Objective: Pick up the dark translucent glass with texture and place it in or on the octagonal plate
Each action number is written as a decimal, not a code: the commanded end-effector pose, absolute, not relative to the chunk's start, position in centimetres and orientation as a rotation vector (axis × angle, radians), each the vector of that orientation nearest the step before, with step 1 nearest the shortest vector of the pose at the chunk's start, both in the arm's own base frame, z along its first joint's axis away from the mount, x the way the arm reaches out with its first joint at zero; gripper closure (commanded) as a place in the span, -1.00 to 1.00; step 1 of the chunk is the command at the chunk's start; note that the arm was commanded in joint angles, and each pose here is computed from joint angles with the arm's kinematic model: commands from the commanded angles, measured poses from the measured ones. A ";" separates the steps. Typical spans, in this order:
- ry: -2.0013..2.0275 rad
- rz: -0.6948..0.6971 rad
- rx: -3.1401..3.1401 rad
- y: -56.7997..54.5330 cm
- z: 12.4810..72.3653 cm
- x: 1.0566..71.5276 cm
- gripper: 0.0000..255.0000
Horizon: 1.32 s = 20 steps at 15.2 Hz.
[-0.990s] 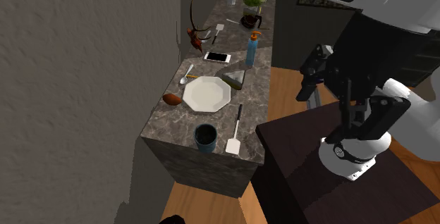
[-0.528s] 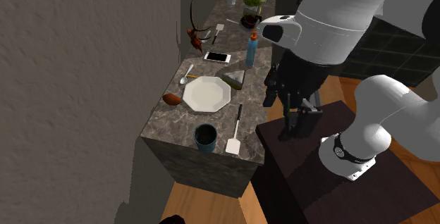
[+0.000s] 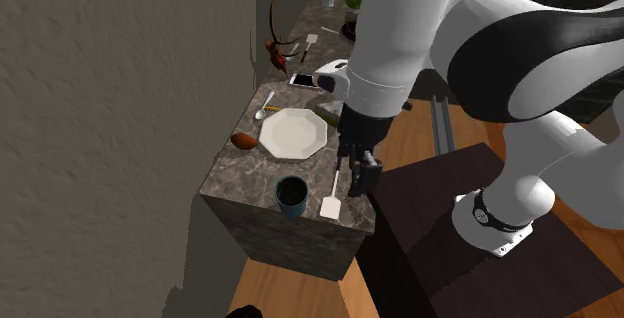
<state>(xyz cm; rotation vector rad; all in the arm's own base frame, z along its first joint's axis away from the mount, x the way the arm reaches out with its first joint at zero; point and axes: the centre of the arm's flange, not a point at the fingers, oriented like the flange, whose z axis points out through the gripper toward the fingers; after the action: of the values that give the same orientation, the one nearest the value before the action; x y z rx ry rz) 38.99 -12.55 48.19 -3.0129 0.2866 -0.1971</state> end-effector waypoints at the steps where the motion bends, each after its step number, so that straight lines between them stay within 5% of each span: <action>1: 0.289 -0.183 -3.016 -14.3 46.1 39.9 -1.00; 20: 0.314 -0.041 -3.032 -28.4 26.6 47.9 -1.00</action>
<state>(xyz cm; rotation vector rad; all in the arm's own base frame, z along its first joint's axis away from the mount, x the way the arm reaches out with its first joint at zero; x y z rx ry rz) 47.61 -27.53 27.59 -3.0309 0.3135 -0.0481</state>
